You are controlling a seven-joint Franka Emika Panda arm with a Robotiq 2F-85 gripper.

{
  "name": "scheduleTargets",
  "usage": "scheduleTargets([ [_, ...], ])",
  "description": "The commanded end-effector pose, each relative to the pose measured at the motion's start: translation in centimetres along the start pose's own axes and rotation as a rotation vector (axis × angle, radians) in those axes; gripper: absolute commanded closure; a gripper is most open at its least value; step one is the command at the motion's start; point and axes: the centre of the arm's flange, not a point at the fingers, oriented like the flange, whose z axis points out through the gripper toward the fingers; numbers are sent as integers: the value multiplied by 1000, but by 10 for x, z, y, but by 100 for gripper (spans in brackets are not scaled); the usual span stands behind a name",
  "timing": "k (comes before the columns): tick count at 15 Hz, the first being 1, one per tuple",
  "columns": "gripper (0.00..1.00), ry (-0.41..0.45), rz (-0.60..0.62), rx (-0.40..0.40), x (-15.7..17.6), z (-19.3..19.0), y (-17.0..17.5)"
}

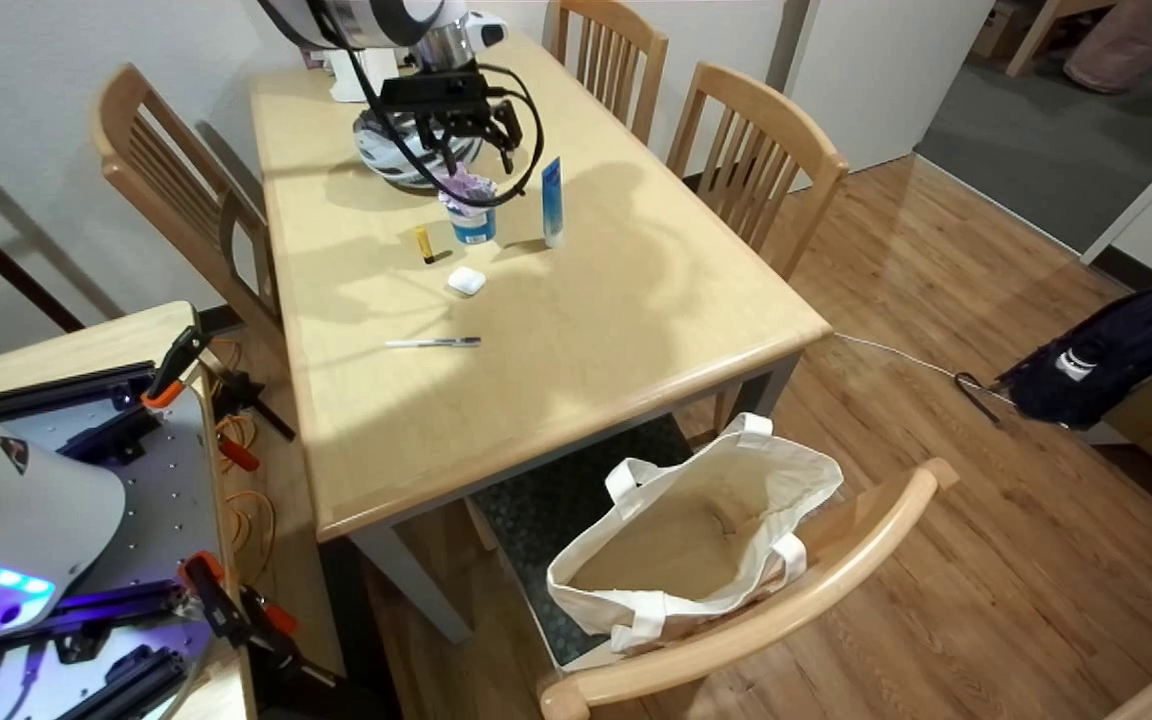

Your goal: Make the tube lie down

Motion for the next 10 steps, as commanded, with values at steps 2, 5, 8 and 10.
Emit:
scheduleTargets([
  [2,0,22,31,-73,-5,-73,82],
  [5,0,64,65,-127,-4,-120,160],
  [8,0,73,96,-126,-12,-112,142],
  [10,0,70,93,-122,-12,-110,140],
])
